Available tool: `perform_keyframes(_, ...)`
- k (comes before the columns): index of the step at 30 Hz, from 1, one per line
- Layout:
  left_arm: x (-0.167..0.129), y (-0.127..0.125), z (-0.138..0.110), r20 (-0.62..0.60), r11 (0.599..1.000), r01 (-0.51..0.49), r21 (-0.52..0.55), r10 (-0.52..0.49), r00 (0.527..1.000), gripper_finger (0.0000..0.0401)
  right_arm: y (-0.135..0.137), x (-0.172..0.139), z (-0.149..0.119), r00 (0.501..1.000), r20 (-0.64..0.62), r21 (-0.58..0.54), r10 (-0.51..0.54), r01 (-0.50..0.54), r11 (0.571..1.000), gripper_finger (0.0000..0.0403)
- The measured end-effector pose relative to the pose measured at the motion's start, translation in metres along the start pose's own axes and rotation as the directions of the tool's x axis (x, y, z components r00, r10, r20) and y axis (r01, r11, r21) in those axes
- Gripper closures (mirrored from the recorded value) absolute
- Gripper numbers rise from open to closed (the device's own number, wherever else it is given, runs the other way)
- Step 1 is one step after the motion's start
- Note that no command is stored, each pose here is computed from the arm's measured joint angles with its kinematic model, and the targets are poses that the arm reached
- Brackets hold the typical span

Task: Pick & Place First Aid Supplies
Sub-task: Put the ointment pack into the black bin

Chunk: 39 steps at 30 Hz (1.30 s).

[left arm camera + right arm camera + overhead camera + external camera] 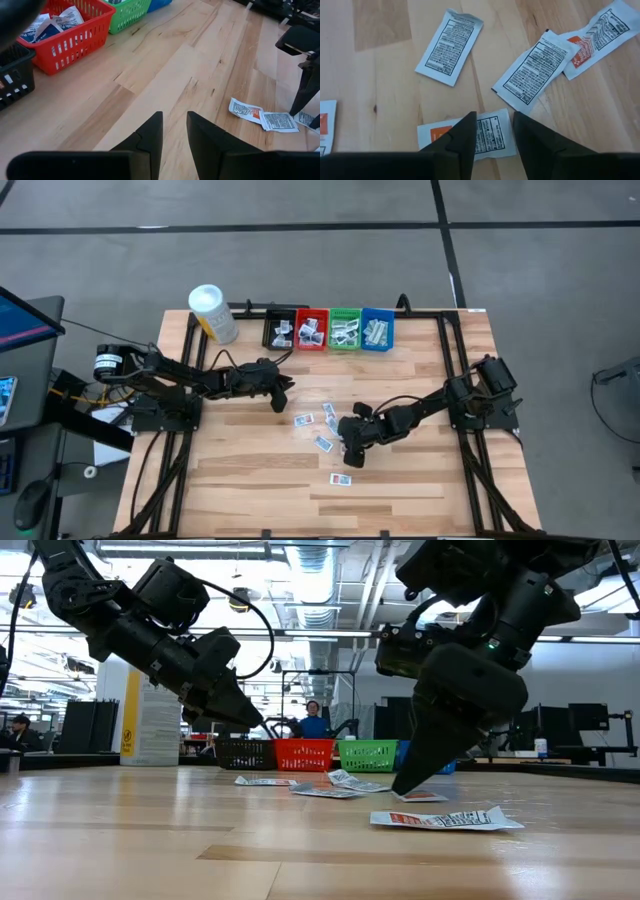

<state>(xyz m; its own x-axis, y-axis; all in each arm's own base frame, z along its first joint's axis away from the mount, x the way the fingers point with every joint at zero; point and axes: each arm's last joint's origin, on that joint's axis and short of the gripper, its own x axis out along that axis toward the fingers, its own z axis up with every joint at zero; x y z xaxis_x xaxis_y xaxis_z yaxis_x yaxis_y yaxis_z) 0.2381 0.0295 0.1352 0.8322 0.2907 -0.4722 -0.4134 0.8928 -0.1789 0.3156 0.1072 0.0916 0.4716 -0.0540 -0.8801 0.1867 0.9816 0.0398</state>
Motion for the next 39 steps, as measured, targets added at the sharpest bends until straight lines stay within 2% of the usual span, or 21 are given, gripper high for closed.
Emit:
perform_keyframes(15, 0.000, 0.000, 0.000, 0.001, 1.000, 0.000, 0.000, 0.000, 1.000, 0.0313, -0.001, 0.000, -0.001, 1.000, -0.003, -0.001, -0.013, 0.013, 1.000, 0.0347)
perform_keyframes(24, 0.000, 0.000, 0.000, 0.001, 1.000, 0.000, -0.002, 0.000, 1.000, 0.0313, -0.001, -0.004, 0.001, 1.000, 0.010, 0.118, 0.003, -0.004, 0.993, 0.0380)
perform_keyframes(29, 0.000, 0.000, 0.000, 0.006, 0.998, 0.003, -0.058, -0.002, 1.000, 0.0313, -0.006, -0.018, 0.011, 0.999, 0.047, 0.138, 0.024, -0.031, 0.990, 0.0399)
perform_keyframes(33, 0.000, 0.000, 0.001, 0.013, 0.993, 0.006, -0.115, -0.005, 1.000, 0.0313, -0.013, -0.029, 0.015, 0.998, 0.064, 0.137, 0.013, -0.022, 0.990, 0.0399)
perform_keyframes(39, 0.000, -0.001, 0.003, 0.029, 0.983, 0.023, -0.180, -0.018, 0.999, 0.0313, -0.025, -0.045, 0.031, 0.988, 0.153, 0.169, -0.002, -0.024, 0.985, 0.0401)
